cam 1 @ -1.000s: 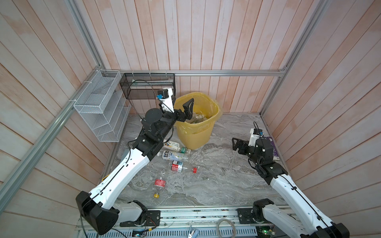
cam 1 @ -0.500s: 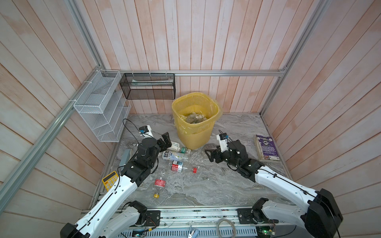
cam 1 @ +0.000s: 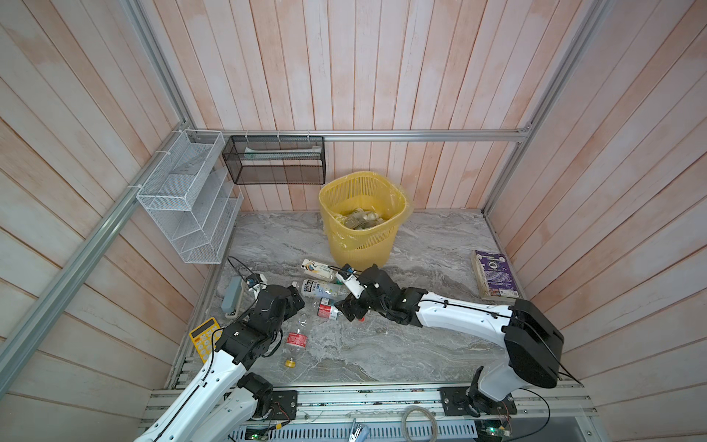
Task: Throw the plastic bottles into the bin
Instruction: 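Lower the right gripper and grasp the red-labelled clear bottle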
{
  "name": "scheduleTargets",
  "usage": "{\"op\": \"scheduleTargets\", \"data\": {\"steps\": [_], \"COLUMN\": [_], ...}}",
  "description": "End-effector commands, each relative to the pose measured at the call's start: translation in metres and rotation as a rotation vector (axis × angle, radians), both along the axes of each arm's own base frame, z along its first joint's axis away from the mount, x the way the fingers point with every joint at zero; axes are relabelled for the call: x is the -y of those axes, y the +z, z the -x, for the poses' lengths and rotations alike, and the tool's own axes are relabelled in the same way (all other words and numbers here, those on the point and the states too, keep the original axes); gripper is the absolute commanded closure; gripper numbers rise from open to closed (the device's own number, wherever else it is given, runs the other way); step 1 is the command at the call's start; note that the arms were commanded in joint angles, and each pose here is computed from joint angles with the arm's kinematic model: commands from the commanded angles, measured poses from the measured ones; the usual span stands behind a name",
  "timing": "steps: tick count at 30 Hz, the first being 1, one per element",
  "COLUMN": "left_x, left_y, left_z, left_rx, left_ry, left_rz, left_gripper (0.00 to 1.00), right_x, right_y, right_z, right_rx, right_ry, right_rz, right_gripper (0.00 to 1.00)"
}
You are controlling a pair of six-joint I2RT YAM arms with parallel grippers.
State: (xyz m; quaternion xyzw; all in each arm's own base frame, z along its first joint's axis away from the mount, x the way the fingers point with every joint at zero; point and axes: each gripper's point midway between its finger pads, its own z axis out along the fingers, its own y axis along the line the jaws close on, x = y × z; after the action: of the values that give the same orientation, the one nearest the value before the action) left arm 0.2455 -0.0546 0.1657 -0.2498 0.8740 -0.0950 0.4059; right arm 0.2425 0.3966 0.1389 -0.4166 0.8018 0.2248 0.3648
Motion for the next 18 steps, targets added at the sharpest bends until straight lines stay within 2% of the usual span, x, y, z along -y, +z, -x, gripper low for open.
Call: {"op": "scheduleTargets", "data": {"steps": [1,17,18], "left_x": [-0.009,-0.02,-0.02], "left_y": [-0.014,-0.029,-0.03], "left_z": [0.005,0.011,0.012], "left_rx": [-0.053,-0.074,-0.078], "left_ry": [0.053,0.078,0.075], "left_rz": [-0.024,-0.006,-0.011], "left_gripper": [0.0,0.0,0.0], "right_x": [-0.008,-0.021,-0.028], "right_y": [-0.018,-0.076,-0.07], "right_z": [0.012,0.004,0.002], "right_rx": [-0.009,-0.034,-0.027], "right_ry": [0.077,0.079,0.084], "right_rz": [0.098,0.291,0.282], "right_gripper": [0.13,0.16,0.16]}}
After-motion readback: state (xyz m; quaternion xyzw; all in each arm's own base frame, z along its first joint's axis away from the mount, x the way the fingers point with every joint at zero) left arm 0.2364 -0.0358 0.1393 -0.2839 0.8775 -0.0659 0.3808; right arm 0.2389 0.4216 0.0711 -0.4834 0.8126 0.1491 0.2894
